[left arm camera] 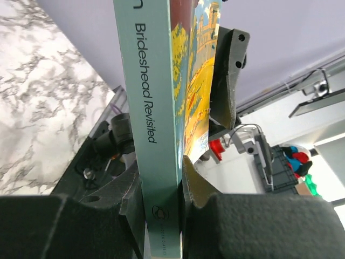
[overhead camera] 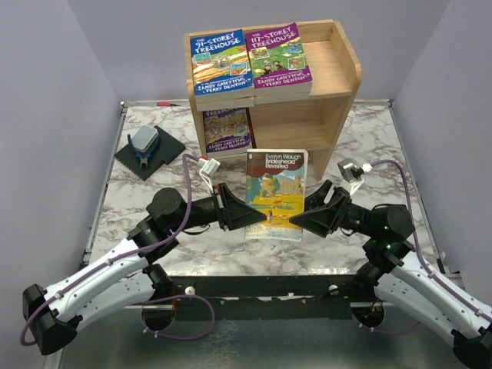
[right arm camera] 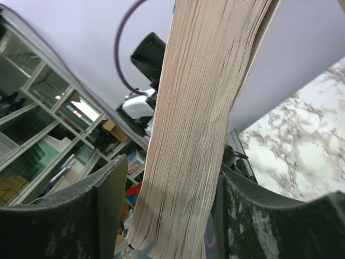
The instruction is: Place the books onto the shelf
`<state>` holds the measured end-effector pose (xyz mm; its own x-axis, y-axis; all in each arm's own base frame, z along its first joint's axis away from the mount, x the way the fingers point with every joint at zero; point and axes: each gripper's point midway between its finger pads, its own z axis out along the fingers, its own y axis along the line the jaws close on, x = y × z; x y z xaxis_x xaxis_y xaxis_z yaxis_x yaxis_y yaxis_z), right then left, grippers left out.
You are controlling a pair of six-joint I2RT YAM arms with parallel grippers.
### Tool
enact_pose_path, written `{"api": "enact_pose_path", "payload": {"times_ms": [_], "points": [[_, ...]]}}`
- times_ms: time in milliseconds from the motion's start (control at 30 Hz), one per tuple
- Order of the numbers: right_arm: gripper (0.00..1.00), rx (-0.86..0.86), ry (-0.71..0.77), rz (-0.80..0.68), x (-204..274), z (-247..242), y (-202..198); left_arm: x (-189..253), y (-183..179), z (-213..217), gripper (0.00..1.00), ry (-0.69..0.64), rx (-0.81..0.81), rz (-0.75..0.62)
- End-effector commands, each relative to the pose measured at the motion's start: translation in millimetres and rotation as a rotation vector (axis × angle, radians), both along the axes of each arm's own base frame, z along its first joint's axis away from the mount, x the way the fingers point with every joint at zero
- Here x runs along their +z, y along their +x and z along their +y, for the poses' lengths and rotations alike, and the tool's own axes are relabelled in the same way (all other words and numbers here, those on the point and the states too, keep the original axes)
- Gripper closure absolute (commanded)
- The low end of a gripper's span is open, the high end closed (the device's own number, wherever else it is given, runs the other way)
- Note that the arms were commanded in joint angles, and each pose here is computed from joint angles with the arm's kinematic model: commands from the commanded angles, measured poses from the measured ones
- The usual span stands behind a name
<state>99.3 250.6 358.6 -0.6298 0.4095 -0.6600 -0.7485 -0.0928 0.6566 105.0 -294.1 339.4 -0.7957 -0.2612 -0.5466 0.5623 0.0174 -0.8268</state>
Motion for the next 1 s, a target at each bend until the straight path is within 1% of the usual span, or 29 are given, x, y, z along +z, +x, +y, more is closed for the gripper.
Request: {"api": "enact_pose_path", "payload": {"times_ms": [0, 233, 400, 500, 800, 967], "points": [[0.39, -0.015, -0.047, 0.014, 0.9, 1.0, 0.9, -4.7, 23.7, 7.7, 1.0, 0.056, 0.147, -0.049], [0.42, -0.081, -0.16, 0.09, -21.7, 6.4, 16.8, -13.9, 38.2, 14.8, 1.0, 0.101, 0.242, -0.03], [0.48, -0.107, -0.219, 0.142, -37.9, 10.3, 24.7, -24.9, 48.5, 21.3, 1.0, 0.125, 0.315, 0.008], [0.51, -0.093, -0.226, 0.163, -44.5, 14.5, 23.7, -26.5, 54.1, 24.2, 1.0, 0.124, 0.351, 0.019], [0.56, -0.103, -0.227, 0.202, -53.2, 17.4, 23.7, -22.2, 66.5, 32.7, 1.0, 0.102, 0.44, 0.027], [0.64, -0.13, -0.224, 0.244, -63.0, 17.0, 27.8, -24.3, 68.8, 32.4, 1.0, 0.085, 0.45, 0.039]]}}
